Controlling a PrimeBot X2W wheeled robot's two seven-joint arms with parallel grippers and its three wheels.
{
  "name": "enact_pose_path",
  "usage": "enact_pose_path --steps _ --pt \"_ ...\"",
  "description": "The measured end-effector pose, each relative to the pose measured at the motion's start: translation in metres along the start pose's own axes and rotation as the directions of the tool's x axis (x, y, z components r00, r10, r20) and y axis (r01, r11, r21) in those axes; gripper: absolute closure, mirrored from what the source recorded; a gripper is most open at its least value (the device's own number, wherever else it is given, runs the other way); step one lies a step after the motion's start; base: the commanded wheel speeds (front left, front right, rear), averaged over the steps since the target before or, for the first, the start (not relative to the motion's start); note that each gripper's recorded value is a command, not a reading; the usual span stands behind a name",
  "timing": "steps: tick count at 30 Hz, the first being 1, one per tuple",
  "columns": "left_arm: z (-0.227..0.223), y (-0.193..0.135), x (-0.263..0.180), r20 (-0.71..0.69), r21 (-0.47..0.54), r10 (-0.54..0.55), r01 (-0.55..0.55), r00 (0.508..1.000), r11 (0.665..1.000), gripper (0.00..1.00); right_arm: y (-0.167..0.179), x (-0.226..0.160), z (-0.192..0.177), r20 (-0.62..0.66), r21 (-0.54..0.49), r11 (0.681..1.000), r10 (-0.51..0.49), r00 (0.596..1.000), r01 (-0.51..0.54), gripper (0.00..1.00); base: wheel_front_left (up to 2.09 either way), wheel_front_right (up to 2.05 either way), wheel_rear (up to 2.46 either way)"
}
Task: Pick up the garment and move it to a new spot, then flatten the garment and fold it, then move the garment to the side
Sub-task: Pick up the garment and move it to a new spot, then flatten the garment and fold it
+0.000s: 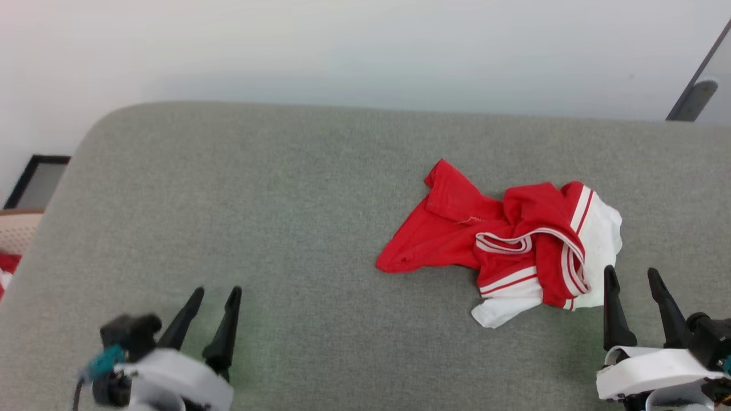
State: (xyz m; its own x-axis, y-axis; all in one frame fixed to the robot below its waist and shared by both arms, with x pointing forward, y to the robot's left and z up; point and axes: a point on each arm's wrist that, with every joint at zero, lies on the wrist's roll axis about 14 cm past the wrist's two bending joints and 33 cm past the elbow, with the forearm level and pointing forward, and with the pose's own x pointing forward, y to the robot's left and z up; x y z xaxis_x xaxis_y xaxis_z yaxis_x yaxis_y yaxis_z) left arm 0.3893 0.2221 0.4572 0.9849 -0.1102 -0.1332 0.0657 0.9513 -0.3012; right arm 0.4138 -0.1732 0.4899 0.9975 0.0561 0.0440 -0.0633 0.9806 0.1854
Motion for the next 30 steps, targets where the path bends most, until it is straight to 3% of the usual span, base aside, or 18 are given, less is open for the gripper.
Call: enact_pose_path --steps 12,30 --pt "0.049 -0.005 -0.042 0.234 0.147 0.035 -0.071 0.972 0.987 0.00 0.002 -0.014 0.037 0.101 -0.033 0.999 0.010 0.995 -0.007 0.00 0.00 0.00 0.00" --pt "0.043 -0.021 -0.041 0.226 0.168 0.002 -0.041 0.974 0.985 0.00 -0.002 -0.026 0.039 0.111 -0.010 1.000 -0.003 0.994 0.004 0.00 0.00 0.00 0.00"
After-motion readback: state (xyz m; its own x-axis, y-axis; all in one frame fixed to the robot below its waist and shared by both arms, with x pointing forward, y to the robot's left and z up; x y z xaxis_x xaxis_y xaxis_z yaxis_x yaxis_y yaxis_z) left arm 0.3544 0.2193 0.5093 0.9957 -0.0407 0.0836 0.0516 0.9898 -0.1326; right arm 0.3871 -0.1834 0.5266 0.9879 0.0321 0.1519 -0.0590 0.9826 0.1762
